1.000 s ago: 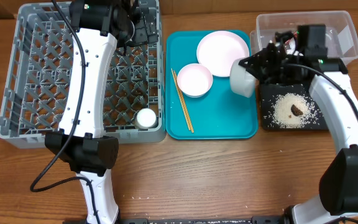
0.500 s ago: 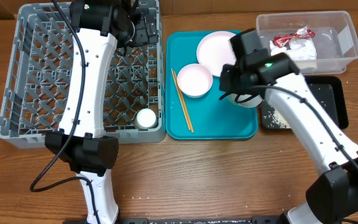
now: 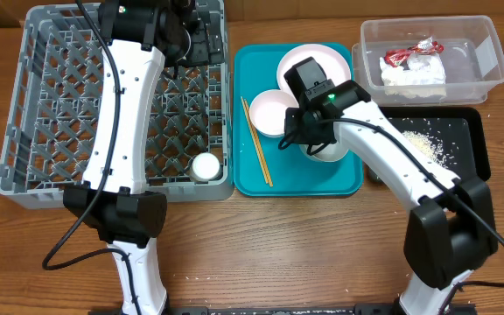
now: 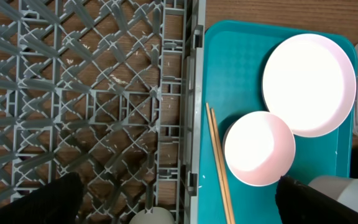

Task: Sort waste into correct bins and load items into the dishwasher
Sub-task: 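Set the emptied bowl down on the teal tray with right gripper, then grasp the emptied grey bowl with the left gripper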

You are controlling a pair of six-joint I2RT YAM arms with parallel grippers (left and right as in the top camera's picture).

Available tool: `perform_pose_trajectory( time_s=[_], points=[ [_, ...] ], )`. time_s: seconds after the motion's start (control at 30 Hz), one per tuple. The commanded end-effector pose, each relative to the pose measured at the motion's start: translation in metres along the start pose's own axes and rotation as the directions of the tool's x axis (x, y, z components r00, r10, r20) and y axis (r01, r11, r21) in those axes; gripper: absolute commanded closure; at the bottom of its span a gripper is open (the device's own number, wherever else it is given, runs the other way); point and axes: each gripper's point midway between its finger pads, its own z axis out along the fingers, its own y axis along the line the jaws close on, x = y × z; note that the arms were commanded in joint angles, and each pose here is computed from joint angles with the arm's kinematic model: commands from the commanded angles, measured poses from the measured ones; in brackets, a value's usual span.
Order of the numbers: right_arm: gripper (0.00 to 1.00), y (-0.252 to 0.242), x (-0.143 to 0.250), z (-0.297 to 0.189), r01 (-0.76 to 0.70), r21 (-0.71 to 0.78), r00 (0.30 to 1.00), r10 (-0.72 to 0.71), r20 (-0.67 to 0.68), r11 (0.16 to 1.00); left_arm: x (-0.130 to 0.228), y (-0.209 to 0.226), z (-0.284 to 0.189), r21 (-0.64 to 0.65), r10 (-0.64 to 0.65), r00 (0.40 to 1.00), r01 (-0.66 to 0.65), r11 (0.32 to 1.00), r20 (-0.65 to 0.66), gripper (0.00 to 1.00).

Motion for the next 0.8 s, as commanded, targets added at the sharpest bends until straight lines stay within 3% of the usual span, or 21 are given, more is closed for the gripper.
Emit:
perform_pose_trajectory(
  time_s=[0.0, 0.07, 0.13, 0.17, 0.2, 0.43, 0.57, 0.77],
  points=[
    [0.95, 0.012, 0.004, 0.021, 0.006, -0.042, 0.998, -0.008, -0.056, 0.999, -0.004, -0.002, -0.01, 0.016, 0.022, 0.999, -0.022, 1.0, 0.024, 0.0],
    [0.88, 0.013, 0.005, 0.025, 0.004, -0.05, 0.998, -0.008, -0.064, 0.999, -0.004, -0.002, -0.01, 0.016, 0.029, 0.999, -0.029, 0.999, 0.024, 0.0],
    [0.76, 0.014, 0.005, 0.025, -0.01, -0.052, 0.998, 0.006, -0.064, 0.999, -0.004, -0.002, -0.01, 0.016, 0.029, 0.999, -0.029, 0.999, 0.025, 0.0],
    [0.64, 0.014, 0.004, 0.025, -0.024, -0.054, 0.998, 0.021, -0.063, 0.998, -0.004, -0.002, -0.01, 0.016, 0.03, 0.999, -0.03, 0.999, 0.025, 0.0],
    [0.61, 0.015, 0.004, 0.024, -0.024, -0.06, 0.998, 0.02, -0.065, 0.998, -0.004, -0.002, -0.01, 0.017, 0.03, 0.999, -0.03, 0.999, 0.025, 0.0],
    [0.55, 0.014, -0.025, -0.012, -0.14, -0.157, 0.99, 0.138, -0.027, 0.978, -0.003, -0.003, -0.01, 0.018, 0.029, 0.999, -0.03, 0.999, 0.023, 0.0],
    [0.51, -0.035, -0.062, -0.069, -0.328, -0.186, 0.937, 0.344, 0.06, 0.926, 0.003, -0.012, -0.009, 0.037, 0.045, 0.999, -0.045, 0.998, 0.004, 0.0],
    [0.34, -0.129, -0.079, -0.11, -0.51, -0.161, 0.837, 0.531, 0.134, 0.845, 0.026, -0.045, 0.002, 0.08, 0.11, 0.992, -0.106, 0.991, -0.054, 0.05]
  ],
)
